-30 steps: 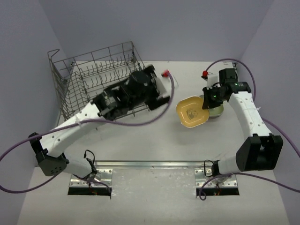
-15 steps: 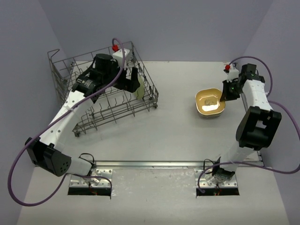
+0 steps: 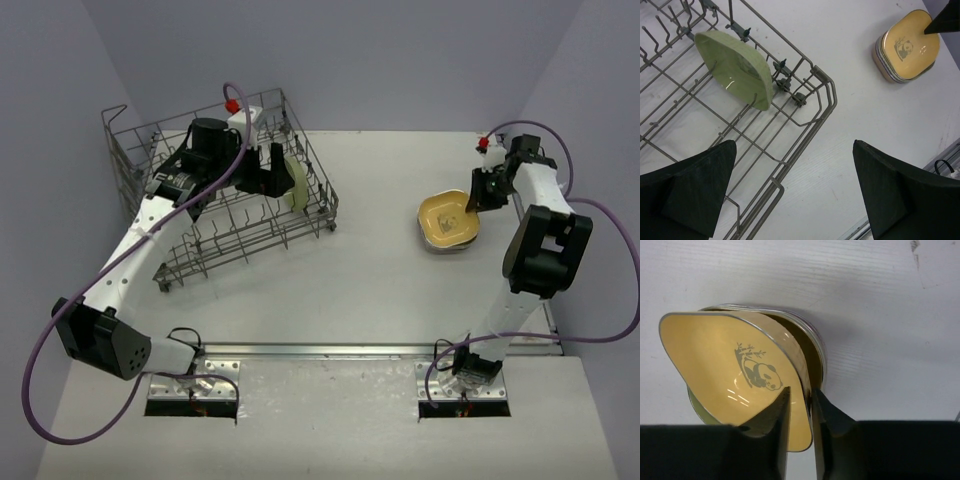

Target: Unload the plates from the dish rack

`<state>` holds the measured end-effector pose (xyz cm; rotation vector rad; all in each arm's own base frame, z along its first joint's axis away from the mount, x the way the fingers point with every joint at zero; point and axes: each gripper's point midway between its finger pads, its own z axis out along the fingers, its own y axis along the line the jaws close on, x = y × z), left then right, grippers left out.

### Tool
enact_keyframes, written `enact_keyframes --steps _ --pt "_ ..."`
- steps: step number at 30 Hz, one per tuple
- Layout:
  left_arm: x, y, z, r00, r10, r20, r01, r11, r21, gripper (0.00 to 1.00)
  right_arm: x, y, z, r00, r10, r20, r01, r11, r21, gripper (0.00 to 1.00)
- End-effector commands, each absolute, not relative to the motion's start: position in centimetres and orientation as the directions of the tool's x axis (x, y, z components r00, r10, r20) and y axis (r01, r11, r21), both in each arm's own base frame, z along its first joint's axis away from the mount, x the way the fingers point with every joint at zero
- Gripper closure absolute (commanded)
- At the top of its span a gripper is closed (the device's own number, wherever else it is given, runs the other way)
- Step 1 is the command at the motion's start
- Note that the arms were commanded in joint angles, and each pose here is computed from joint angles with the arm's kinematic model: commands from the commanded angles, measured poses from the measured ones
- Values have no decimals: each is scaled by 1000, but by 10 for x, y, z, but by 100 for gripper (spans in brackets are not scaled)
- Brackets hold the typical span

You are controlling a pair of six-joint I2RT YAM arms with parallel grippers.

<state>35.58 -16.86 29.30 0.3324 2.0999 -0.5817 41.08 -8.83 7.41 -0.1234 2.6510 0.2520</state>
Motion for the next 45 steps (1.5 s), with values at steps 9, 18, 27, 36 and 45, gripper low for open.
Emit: enact_keyframes --steps 9,18,27,36,45 --pt "380 -172 307 -567 -121 -815 394 829 -397 3 431 -94 181 -766 -85 -638 -142 989 39 4" --pt "409 -183 253 -627 -239 -741 299 805 -513 31 386 -46 232 -685 -91 -723 -193 980 58 1" --pt "435 -197 224 -642 -259 -722 318 766 -558 44 336 -2 226 -665 -70 -743 -257 956 140 1" --pt "471 -197 193 -615 -247 -749 311 797 -518 48 339 16 228 -679 -70 -731 -292 939 182 1" --pt "479 -214 187 -635 -214 -743 383 748 -542 67 335 17 221 -686 -87 -722 -304 936 176 1"
